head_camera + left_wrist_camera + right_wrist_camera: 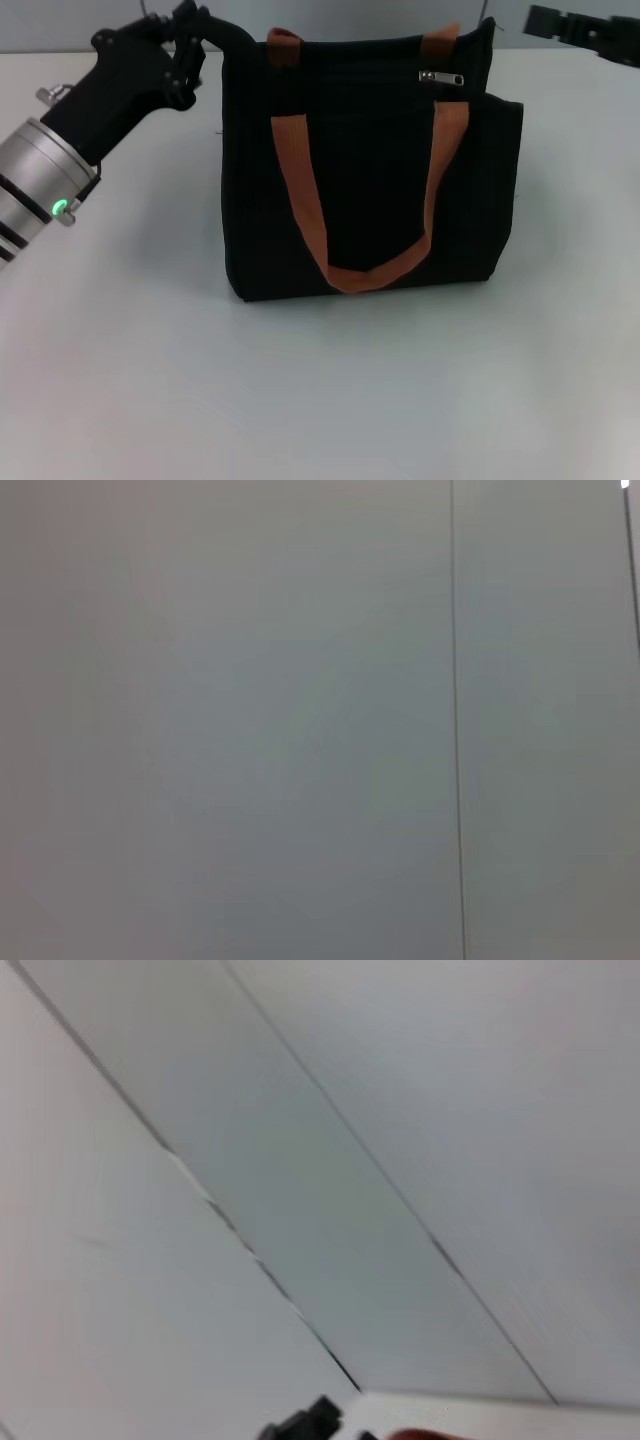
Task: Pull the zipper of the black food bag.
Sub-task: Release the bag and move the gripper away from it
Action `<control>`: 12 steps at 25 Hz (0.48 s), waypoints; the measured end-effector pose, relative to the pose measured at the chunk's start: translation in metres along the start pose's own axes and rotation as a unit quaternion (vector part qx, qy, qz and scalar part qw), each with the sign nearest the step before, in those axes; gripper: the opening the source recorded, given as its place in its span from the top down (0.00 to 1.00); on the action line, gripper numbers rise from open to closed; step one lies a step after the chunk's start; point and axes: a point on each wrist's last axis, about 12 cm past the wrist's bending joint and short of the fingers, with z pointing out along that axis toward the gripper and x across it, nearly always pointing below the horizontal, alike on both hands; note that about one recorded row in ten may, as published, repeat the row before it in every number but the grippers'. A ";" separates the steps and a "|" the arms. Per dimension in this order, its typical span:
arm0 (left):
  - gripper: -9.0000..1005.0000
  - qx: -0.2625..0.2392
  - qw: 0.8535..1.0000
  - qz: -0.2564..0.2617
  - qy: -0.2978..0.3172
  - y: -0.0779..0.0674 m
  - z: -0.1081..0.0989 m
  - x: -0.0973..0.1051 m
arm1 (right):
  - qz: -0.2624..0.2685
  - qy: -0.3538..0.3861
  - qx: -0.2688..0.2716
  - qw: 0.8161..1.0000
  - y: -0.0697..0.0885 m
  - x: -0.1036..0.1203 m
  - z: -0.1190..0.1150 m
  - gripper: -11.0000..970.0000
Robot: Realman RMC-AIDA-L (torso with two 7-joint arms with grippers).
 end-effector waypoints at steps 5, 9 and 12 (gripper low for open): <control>0.85 0.008 1.000 -0.013 -0.020 0.006 -0.001 -0.012 | -0.064 -0.052 -0.037 0.996 0.005 0.029 -0.018 0.88; 0.70 0.021 0.998 -0.029 -0.056 0.009 -0.011 -0.028 | -0.105 -0.058 -0.049 0.992 0.010 0.045 -0.021 0.70; 0.61 0.028 0.995 -0.039 -0.082 0.009 -0.028 -0.036 | -0.116 -0.059 -0.055 0.990 0.013 0.053 -0.021 0.58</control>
